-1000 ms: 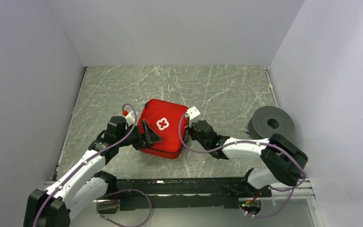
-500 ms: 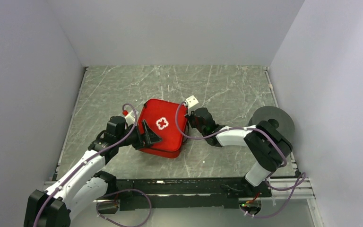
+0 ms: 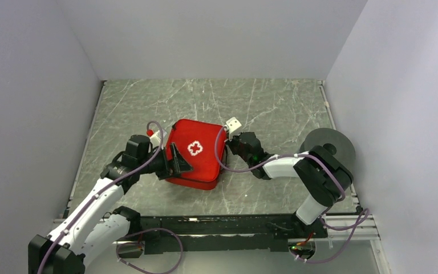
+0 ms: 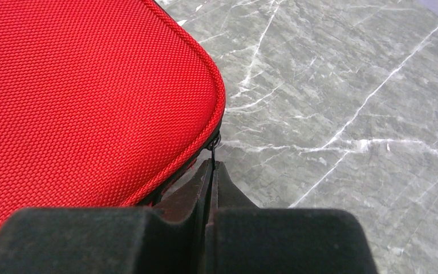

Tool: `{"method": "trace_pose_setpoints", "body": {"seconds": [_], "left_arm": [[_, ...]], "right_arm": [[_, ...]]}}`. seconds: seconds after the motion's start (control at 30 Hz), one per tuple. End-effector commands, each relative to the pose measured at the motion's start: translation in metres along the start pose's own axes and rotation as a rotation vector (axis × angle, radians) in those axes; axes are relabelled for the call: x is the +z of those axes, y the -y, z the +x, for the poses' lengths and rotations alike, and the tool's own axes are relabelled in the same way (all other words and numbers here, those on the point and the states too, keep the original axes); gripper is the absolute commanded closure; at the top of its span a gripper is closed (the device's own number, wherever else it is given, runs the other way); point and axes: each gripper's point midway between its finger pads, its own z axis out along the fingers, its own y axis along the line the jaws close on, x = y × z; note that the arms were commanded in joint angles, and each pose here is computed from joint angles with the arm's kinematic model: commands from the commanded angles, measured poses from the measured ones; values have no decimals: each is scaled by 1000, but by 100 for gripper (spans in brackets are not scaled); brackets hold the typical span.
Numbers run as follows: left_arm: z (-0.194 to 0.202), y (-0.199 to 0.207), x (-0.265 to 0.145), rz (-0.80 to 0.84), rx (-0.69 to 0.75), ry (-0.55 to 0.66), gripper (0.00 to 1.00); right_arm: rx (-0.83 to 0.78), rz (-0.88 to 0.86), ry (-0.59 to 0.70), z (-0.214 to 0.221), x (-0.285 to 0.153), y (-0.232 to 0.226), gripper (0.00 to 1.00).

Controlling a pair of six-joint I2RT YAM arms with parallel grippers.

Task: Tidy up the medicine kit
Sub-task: Zip the medicine box at the center of the board.

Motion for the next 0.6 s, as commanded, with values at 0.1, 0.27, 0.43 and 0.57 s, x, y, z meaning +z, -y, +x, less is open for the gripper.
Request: {"method": "trace_pose_setpoints", "body": {"seconds": [0.1, 0.27, 0.43, 0.57], "left_arm": [[15, 63, -23, 122, 59, -59, 13], [39, 87, -5, 192, 53, -113, 12], [59, 112, 24, 182, 95, -176, 12], [59, 130, 46, 186, 114, -180, 11]], "right_arm": [[23, 60, 69, -17, -12, 17, 100], [45, 60, 67, -17, -16, 17, 100], [58, 57, 59, -14, -19, 16, 100], [70, 50, 59, -12, -24, 16, 100]]}}
